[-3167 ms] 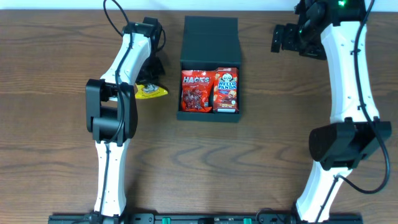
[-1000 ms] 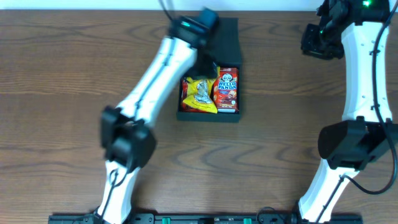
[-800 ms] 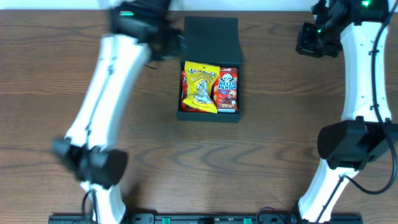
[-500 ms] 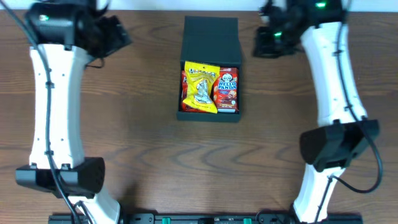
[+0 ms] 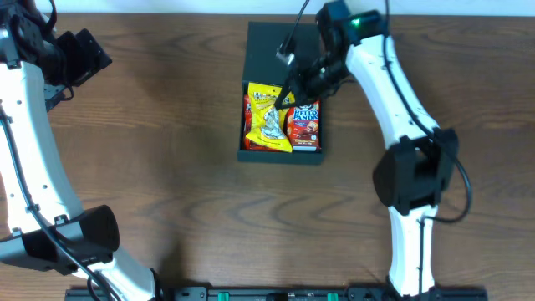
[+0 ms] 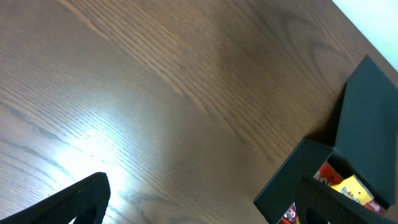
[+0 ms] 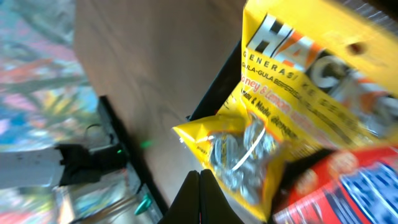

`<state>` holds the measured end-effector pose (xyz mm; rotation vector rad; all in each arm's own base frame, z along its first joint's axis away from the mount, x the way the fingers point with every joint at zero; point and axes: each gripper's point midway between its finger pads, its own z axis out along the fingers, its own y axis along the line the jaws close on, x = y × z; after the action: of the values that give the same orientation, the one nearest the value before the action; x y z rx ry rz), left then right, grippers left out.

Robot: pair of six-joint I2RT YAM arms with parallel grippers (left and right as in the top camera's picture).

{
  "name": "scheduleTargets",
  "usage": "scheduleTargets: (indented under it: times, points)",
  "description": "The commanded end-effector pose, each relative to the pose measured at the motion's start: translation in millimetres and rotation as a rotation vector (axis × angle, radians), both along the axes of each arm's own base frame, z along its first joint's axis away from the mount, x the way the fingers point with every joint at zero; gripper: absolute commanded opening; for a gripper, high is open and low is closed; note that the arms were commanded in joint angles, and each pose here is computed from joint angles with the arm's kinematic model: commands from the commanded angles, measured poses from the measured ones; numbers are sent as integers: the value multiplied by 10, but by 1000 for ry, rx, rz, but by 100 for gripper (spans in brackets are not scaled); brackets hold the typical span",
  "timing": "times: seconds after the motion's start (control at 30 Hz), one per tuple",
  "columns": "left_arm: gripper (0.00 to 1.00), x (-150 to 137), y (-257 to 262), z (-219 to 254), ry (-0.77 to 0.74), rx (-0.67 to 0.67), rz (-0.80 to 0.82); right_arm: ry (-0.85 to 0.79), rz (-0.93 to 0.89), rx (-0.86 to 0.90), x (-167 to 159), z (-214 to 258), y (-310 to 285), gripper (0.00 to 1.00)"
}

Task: Pack container
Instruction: 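Push the yellow HACKS bag down into the box with the right gripper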

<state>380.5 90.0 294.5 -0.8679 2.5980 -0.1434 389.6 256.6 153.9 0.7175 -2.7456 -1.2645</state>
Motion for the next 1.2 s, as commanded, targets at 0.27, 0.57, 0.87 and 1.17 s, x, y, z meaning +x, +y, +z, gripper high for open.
scheduleTargets:
  times: [0.27, 0.57, 0.87, 1.17]
  points:
    - [95, 25, -31, -2, -7, -3, -48, 163, 97, 69, -264, -545, 370, 2]
    - [95, 19, -32, -5, -4, -4, -48, 212, 66, -34, -223, -967, 330, 2]
    - [95, 18, -33, -5, -4, -4, -48, 166, 71, -73, -157, -1064, 292, 2]
    - [95, 18, -33, -5, -4, -4, -48, 193, 74, -99, -161, -1359, 279, 1]
